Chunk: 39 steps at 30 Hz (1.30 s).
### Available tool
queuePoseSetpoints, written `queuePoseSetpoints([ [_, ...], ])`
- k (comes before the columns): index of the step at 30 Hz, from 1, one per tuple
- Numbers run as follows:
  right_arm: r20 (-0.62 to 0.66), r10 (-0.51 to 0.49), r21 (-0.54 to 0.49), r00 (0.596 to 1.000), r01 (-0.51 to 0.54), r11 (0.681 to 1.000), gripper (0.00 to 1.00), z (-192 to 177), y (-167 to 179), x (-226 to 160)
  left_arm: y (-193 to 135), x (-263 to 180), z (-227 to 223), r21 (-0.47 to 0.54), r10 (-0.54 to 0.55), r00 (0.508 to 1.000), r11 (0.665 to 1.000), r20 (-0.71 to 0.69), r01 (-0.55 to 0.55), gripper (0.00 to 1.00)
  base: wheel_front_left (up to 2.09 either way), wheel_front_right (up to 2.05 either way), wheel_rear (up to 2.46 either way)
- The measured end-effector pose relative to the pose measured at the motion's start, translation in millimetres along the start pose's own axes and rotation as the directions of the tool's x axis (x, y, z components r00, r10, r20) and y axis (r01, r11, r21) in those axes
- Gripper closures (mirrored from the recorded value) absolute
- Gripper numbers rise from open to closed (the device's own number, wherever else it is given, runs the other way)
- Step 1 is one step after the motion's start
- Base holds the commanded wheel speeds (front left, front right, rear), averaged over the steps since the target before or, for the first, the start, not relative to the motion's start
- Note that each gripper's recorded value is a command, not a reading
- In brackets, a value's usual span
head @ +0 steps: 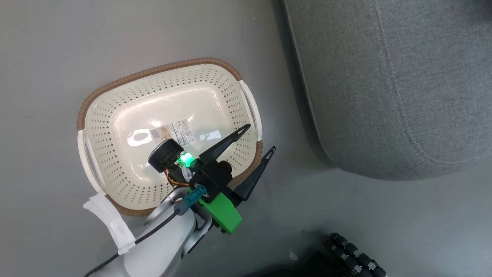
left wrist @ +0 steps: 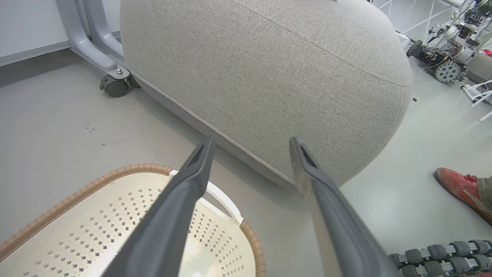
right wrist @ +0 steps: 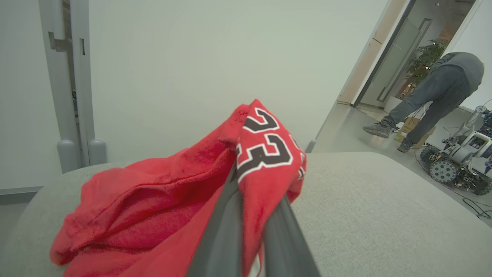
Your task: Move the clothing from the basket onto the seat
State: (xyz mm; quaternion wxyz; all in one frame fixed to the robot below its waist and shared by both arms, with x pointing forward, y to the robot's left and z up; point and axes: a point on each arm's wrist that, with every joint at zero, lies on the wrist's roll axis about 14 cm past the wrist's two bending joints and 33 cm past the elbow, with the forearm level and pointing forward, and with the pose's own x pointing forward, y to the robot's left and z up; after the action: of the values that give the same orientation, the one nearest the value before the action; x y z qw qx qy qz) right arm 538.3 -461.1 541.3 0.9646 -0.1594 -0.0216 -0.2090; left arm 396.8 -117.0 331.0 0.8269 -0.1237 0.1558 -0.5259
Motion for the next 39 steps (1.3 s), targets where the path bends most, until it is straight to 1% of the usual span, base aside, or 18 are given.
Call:
queuePoseSetpoints([
  [3, -0.122, -0.045, 0.011, 0.992, 0.046, 0.999, 1.0, -44, -14, -32, -2, 0, -1, -0.002, -0.002, 1.0, 1.0, -0.004, 0.002, 0.0, 0.0, 0.0, 0.0],
  [5, -0.171, -0.063, 0.026, 0.983, 0.069, 0.997, 1.0, -62, -18, -48, -7, 0, -3, 0.0, -0.016, 1.0, 1.0, -0.014, 0.016, 0.0, 0.0, 0.0, 0.0],
  [8, -0.201, -0.089, 0.06, 0.976, 0.103, 0.993, 1.0, -73, -23, -62, -12, 0, -6, -0.001, -0.034, 0.999, 0.999, -0.03, 0.034, 0.0, 0.0, 0.0, 0.0],
  [9, -0.207, -0.095, 0.063, 0.974, 0.11, 0.992, 0.92, -75, -24, -66, -12, 0, -6, -0.001, -0.035, 0.999, 0.999, -0.03, 0.035, 0.0, 0.0, 0.0, 0.0],
  [10, -0.214, -0.1, 0.063, 0.972, 0.116, 0.991, 0.77, -77, -27, -71, -12, 0, -6, -0.002, -0.036, 0.999, 0.999, -0.032, 0.036, 0.0, 0.0, 0.0, 0.0],
  [12, -0.224, -0.112, 0.068, 0.968, 0.131, 0.989, 0.53, -80, -30, -77, -12, 0, -5, -0.001, -0.037, 0.999, 0.999, -0.031, 0.037, 0.0, 0.0, 0.0, 0.0],
  [13, -0.23, -0.116, 0.072, 0.966, 0.136, 0.988, 0.15, -82, -30, -79, -13, 0, -4, 0.001, -0.038, 0.999, 0.999, -0.031, 0.038, 0.0, 0.0, 0.0, 0.0],
  [14, -0.234, -0.119, 0.073, 0.965, 0.14, 0.988, 0.0, -82, -31, -81, -13, 0, -4, 0.004, -0.038, 0.999, 0.999, -0.03, 0.038, 0.0, 0.0, 0.0, 0.0],
  [19, -0.243, -0.153, 0.075, 0.958, 0.176, 0.981, 0.0, -83, -43, -91, -15, -1, 3, 0.016, -0.037, 0.999, 0.999, -0.026, 0.037, 0.0, 0.0, 0.0, 0.0],
  [24, -0.284, -0.16, 0.061, 0.945, 0.184, 0.981, 0.0, -93, -47, -112, -18, -5, 10, 0.022, -0.013, 1.0, 1.0, -0.017, 0.013, 0.0, 0.0, 0.0, 0.0],
  [27, -0.304, -0.109, 0.034, 0.946, 0.125, 0.992, 0.0, -97, -35, -126, -18, -9, 11, 0.012, 0.038, 0.999, 0.999, -0.022, -0.038, 0.0, 0.0, 0.0, 0.0],
  [30, -0.296, -0.041, 0.052, 0.954, 0.059, 0.997, 0.0, -93, -13, -139, -12, -17, 16, 0.002, 0.12, 0.993, 0.993, -0.022, -0.12, 0.0, 0.0, 0.0, 0.0],
  [32, -0.273, 0.009, 0.071, 0.962, 0.011, 0.997, 0.0, -85, 3, -145, -4, -21, 24, -0.02, 0.202, 0.979, 0.979, -0.004, -0.202, 0.0, 0.0, 0.0, 0.0],
  [35, -0.248, 0.086, 0.104, 0.965, -0.062, 0.993, 0.0, -75, 27, -161, 5, -34, 40, -0.084, 0.31, 0.95, 0.948, 0.03, -0.307, 0.0, 0.0, 0.0, 0.0],
  [38, -0.217, 0.172, 0.151, 0.961, -0.141, 0.978, 0.0, -64, 55, -178, 15, -55, 53, -0.092, 0.404, 0.913, 0.913, 0.058, -0.398, 0.0, 0.0, 0.0, 0.0],
  [39, -0.208, 0.205, 0.169, 0.956, -0.171, 0.971, 0.0, -60, 66, -185, 19, -63, 60, -0.098, 0.443, 0.893, 0.895, 0.077, -0.435, 0.0, 0.0, 0.0, 0.0],
])
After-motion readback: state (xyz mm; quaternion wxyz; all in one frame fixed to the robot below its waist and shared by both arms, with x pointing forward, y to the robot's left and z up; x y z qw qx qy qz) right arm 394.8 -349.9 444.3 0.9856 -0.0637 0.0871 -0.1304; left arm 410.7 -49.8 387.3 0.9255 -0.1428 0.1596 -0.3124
